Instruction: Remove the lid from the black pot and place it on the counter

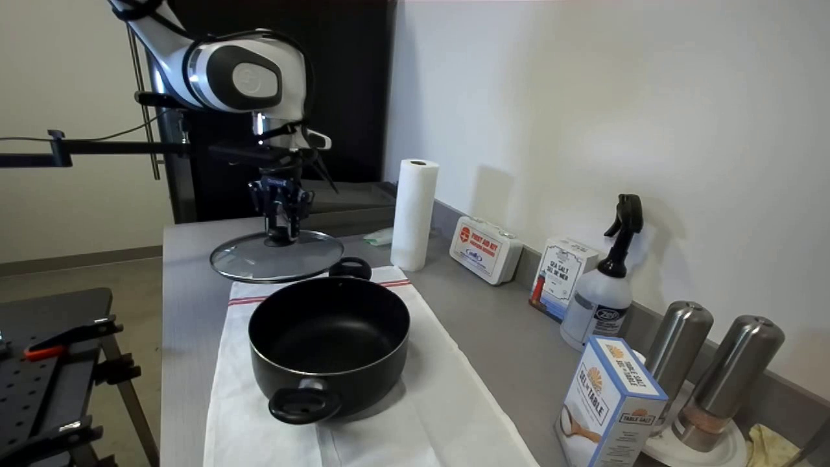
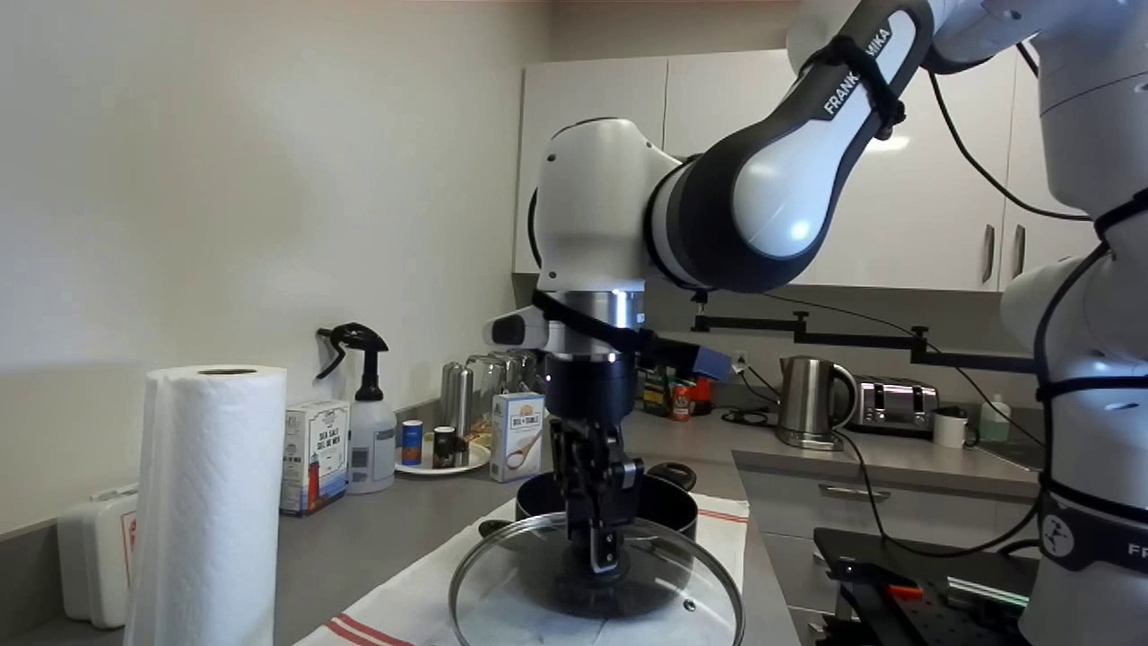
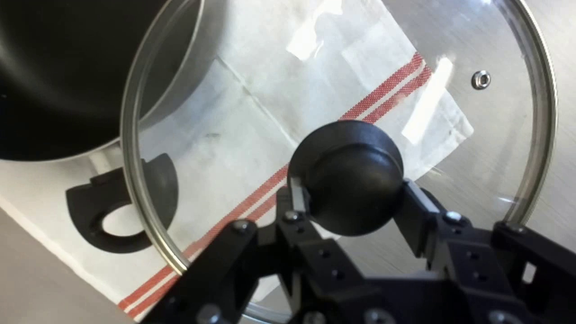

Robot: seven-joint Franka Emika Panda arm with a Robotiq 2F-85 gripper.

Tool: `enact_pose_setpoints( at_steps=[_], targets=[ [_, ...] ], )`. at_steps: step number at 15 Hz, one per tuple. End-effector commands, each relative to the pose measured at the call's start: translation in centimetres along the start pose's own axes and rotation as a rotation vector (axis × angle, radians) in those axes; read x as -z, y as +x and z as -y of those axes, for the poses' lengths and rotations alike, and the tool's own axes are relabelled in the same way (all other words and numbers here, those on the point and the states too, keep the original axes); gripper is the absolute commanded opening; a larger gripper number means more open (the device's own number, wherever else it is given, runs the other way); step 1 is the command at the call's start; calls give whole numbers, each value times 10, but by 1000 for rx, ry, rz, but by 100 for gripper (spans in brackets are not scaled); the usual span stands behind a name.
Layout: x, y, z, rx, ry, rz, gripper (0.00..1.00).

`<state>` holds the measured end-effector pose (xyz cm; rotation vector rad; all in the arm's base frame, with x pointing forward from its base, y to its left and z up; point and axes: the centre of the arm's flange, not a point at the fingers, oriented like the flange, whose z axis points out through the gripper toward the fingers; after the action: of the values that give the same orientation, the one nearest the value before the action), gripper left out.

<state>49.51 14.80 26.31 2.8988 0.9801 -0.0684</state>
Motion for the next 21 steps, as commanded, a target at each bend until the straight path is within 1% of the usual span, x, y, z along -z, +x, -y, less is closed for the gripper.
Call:
enact_pose_setpoints(
  at_steps=[1, 4, 10, 14, 21],
  targets=[
    [2, 26, 15, 82, -12, 18, 25],
    [-4, 36, 24, 120, -8, 16, 25],
    [-26, 47, 20, 165, 23, 18, 25],
    [-50, 49, 12, 188, 47, 27, 25],
    [-95, 49, -2, 239, 65, -18, 25]
  ],
)
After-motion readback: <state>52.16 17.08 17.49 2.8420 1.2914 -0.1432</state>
